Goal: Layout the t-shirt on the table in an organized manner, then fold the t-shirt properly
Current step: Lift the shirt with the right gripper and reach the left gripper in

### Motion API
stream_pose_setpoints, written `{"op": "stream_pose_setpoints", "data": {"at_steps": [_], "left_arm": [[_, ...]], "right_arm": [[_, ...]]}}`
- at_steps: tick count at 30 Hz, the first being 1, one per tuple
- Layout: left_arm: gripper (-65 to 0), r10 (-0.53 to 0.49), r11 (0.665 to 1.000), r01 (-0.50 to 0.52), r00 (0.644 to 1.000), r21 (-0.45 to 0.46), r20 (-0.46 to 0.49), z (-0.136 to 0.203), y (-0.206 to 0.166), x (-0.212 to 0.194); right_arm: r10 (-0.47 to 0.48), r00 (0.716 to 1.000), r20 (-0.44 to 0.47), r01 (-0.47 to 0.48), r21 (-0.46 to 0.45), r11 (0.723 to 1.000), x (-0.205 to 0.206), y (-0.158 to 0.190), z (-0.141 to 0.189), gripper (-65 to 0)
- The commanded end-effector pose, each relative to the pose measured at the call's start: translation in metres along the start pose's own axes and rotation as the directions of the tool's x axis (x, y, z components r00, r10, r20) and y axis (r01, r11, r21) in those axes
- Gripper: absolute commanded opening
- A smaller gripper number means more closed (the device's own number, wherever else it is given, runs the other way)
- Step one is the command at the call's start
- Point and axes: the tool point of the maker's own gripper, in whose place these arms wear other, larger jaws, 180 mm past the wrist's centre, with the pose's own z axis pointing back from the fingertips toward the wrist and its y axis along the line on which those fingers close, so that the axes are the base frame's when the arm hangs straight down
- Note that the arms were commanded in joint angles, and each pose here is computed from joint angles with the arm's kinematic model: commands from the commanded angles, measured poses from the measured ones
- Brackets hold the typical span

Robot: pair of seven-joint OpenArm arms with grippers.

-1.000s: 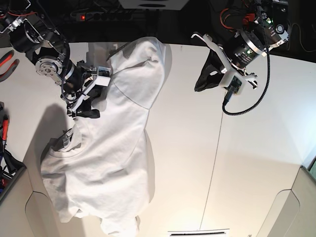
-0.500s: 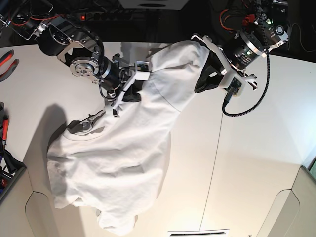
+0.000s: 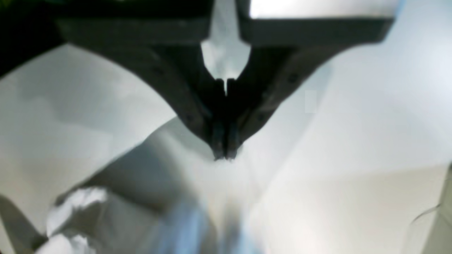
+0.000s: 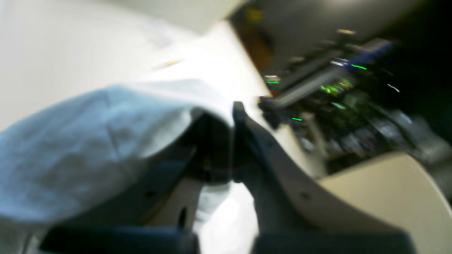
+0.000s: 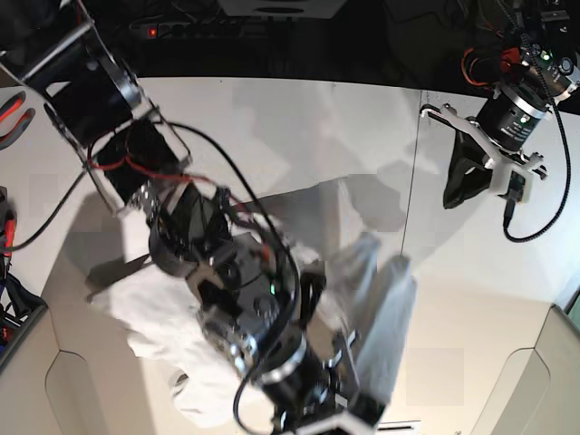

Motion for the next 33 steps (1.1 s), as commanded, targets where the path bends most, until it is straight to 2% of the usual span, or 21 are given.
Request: {"op": "stream_pose_setpoints", "data": {"at_steps": [1, 4, 9, 11, 13, 15, 19, 23, 26, 29, 33], "left_arm": [[-65.0, 0.016, 1.0, -0.016, 0.999, 0.001, 0.041, 0.003, 0.002, 0.011], [-65.0, 0.077, 0.997, -0.077, 0.996, -0.009, 0.046, 0.008, 0.006, 0.013], [-65.0, 0.131, 0.981, -0.115, 0.987, -0.155, 0.096, 0.009, -0.02, 0.025], [-57.9, 0.148, 0.972, -0.124, 0.983, -0.199, 0.112, 0.003, -0.033, 0.03], [-45.5, 0.147, 0.961, -0.114, 0.982, -0.252, 0.116, -0.008, -0.051, 0.034], [-38.6, 0.136, 0.963, -0.104, 0.984, -0.249, 0.116, -0.026, -0.06, 0.034], [-38.2, 0.163, 0.963, -0.139, 0.983, -0.23, 0.086, -0.068, -0.077, 0.019], [-38.2, 0.24, 0.922, -0.223, 0.971, -0.318, 0.016, -0.103, -0.119, 0.002], [-38.3, 0.245, 0.896, -0.23, 0.97, -0.379, -0.008, -0.124, -0.151, 0.004], [-38.3, 0.246, 0.883, -0.233, 0.969, -0.408, -0.021, -0.15, -0.166, 0.01], [-38.3, 0.299, 0.886, -0.303, 0.952, -0.351, -0.069, -0.195, -0.163, 0.012]], "right_arm": [[-0.029, 0.998, 0.048, 0.033, -0.077, 0.996, 0.021, -0.036, -0.013, -65.0], [-0.137, 0.991, -0.007, 0.134, -0.133, 0.982, 0.013, -0.08, -0.043, -65.0], [-0.224, 0.963, -0.151, 0.194, -0.188, 0.963, -0.032, -0.121, -0.071, -65.0], [-0.252, 0.948, -0.196, 0.214, -0.198, 0.957, -0.049, -0.127, -0.075, -65.0], [-0.272, 0.937, -0.219, 0.229, -0.202, 0.952, -0.06, -0.127, -0.075, -65.0], [-0.279, 0.93, -0.239, 0.234, -0.2, 0.952, -0.067, -0.123, -0.073, -65.0], [-0.282, 0.923, -0.261, 0.235, -0.197, 0.952, -0.072, -0.12, -0.072, -65.0], [-0.281, 0.926, -0.254, 0.234, -0.2, 0.951, -0.07, -0.123, -0.073, -65.0], [-0.289, 0.924, -0.249, 0.244, -0.196, 0.95, -0.069, -0.121, -0.073, -65.0], [-0.297, 0.922, -0.248, 0.253, -0.192, 0.948, -0.068, -0.117, -0.073, -65.0], [-0.297, 0.922, -0.248, 0.254, -0.191, 0.948, -0.067, -0.117, -0.074, -65.0]]}}
